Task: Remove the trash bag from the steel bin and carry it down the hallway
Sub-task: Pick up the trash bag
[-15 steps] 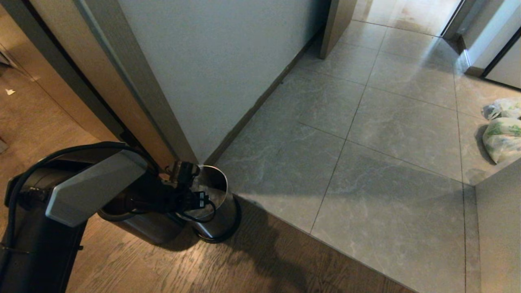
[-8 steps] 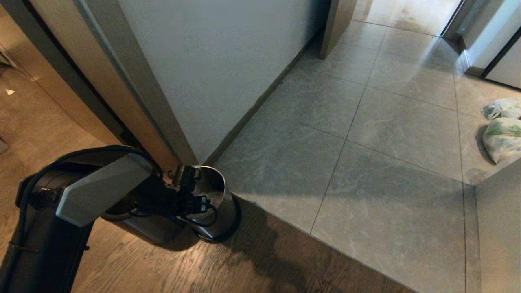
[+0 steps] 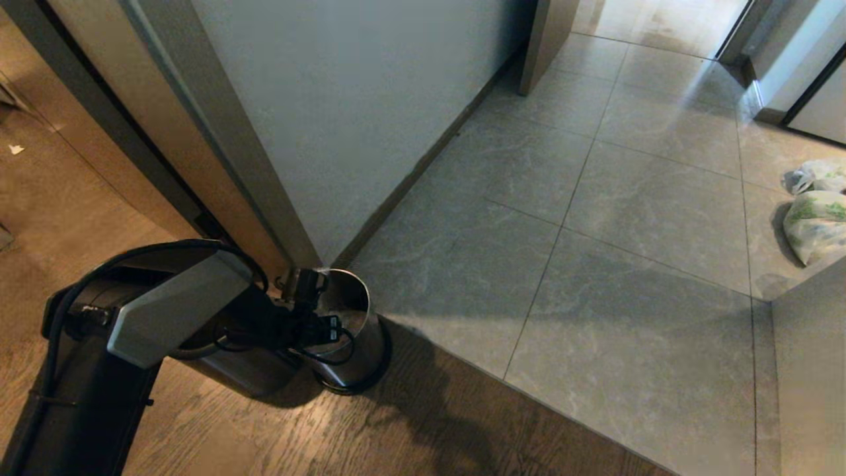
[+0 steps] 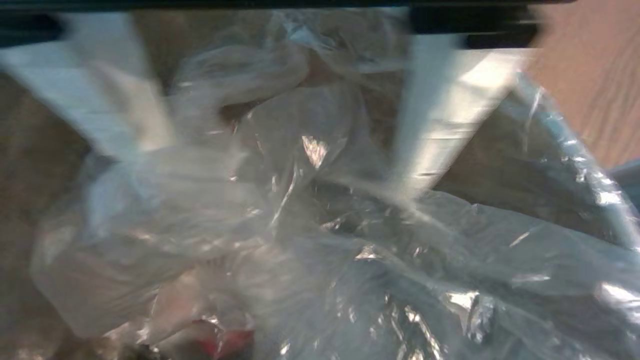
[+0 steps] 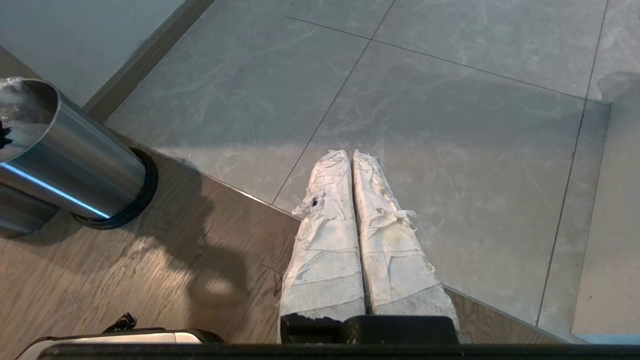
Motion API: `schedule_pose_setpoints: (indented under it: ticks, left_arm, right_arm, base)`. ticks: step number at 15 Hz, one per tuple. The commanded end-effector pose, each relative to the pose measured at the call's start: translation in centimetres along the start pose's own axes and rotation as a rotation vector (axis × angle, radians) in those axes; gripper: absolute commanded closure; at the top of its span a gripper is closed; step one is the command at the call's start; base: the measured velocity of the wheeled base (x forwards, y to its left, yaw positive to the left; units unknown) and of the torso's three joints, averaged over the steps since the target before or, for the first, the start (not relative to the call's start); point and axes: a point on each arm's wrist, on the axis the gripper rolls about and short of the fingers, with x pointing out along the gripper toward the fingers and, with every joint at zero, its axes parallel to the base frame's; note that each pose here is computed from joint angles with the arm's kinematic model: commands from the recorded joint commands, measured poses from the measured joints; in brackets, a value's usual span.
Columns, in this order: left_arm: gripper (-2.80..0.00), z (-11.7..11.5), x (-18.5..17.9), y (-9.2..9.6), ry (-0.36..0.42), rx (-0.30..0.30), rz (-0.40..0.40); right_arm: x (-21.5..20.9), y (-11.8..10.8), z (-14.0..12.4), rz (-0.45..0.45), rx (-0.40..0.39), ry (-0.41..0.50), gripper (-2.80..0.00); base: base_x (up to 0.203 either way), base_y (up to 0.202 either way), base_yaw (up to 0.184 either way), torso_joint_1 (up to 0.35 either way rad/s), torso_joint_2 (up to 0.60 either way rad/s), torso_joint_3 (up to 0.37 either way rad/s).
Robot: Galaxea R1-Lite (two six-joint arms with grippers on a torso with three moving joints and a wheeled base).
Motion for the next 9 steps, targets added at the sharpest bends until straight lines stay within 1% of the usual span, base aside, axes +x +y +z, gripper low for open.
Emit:
schedule_pose_setpoints:
  ticks: [1,5,9]
  left_arm:
    - [0.00,0.00,0.08,-0.06,-0.002,0.000,-0.009]
    - [0.00,0.07,-0.06,-0.05,-0.004,0.002,-0.009]
    - [0.00,0.67,-0.73,-0.08,-0.023,-0.006,-0.010]
  right_arm:
    - [0.01,0.00,-0.04,0.000,0.000,0.000,0.00]
    - [0.01,0.00,-0.04,0.000,0.000,0.000,0.00]
    - [0.01,0.00,-0.04,0.000,0.000,0.000,0.00]
  base:
    - [0.000,0.000,0.000,0.000,0.00,0.000]
    - [0.000,0.000,0.000,0.000,0.00,0.000]
    - [0.000,0.000,0.000,0.000,0.00,0.000]
